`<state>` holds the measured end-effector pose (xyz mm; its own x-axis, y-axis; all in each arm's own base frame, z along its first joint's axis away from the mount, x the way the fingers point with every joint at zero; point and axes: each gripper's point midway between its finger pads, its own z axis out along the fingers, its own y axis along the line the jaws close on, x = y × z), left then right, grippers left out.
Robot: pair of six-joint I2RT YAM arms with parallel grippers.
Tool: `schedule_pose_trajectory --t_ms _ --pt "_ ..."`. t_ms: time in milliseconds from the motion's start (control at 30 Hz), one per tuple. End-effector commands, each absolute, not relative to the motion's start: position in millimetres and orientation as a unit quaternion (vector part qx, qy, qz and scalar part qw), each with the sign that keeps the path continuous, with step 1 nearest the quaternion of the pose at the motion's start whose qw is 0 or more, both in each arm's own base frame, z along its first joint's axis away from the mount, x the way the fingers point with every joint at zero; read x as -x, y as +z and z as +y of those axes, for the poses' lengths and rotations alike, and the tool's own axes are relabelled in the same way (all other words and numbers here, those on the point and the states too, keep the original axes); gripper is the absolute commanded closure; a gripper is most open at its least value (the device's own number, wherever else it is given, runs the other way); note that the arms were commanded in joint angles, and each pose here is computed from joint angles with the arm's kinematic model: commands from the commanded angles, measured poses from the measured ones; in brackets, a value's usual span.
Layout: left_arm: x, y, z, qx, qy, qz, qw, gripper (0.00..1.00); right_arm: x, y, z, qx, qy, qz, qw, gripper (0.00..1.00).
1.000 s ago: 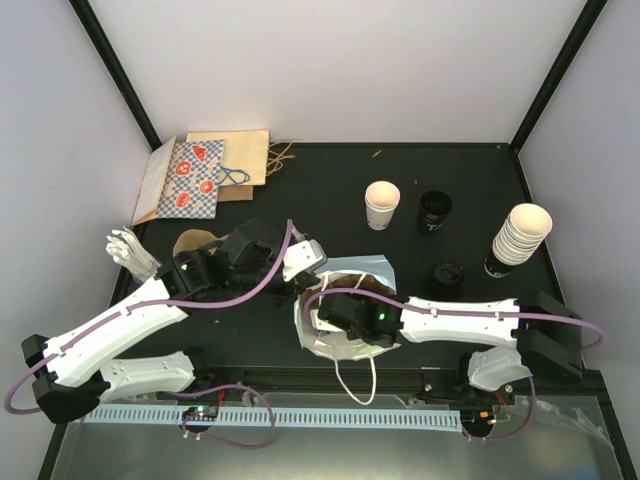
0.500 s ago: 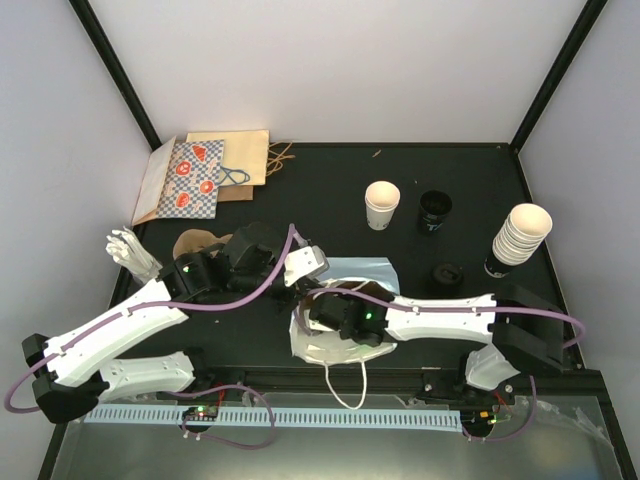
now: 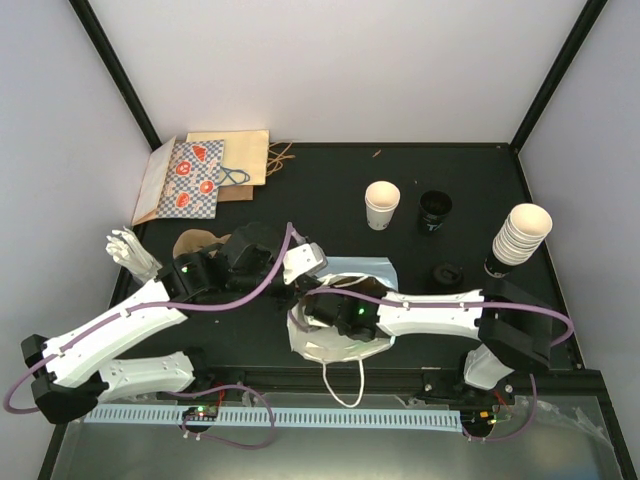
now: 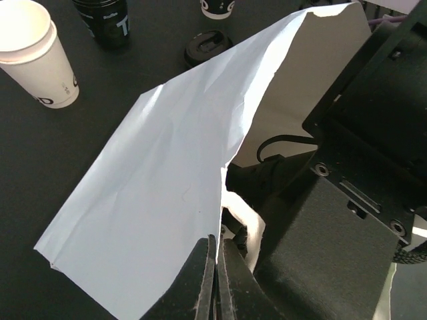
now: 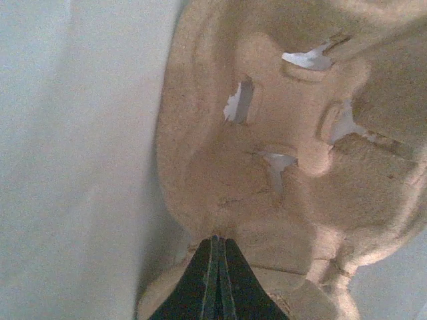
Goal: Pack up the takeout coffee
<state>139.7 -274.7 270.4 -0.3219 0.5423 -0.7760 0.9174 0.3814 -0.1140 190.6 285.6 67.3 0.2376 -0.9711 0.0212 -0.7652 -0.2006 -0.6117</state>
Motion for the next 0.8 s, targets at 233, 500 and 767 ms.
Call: schedule_pose_trajectory --t_ms 233,500,767 --pt "-171 286 -270 -0.42 -0.235 0.804 0.35 0.98 -184 134 295 0.725 -0.171 0.591 0.31 0.99" --pt "-184 302 -273 -0.411 -0.234 0.809 0.35 0.98 -173 183 281 0.712 -0.141 0.595 0.345 0.99" --pt "-191 301 -271 -0.4 -0.226 0.819 0.343 0.99 -162 217 266 0.714 -0.114 0.585 0.368 0.99"
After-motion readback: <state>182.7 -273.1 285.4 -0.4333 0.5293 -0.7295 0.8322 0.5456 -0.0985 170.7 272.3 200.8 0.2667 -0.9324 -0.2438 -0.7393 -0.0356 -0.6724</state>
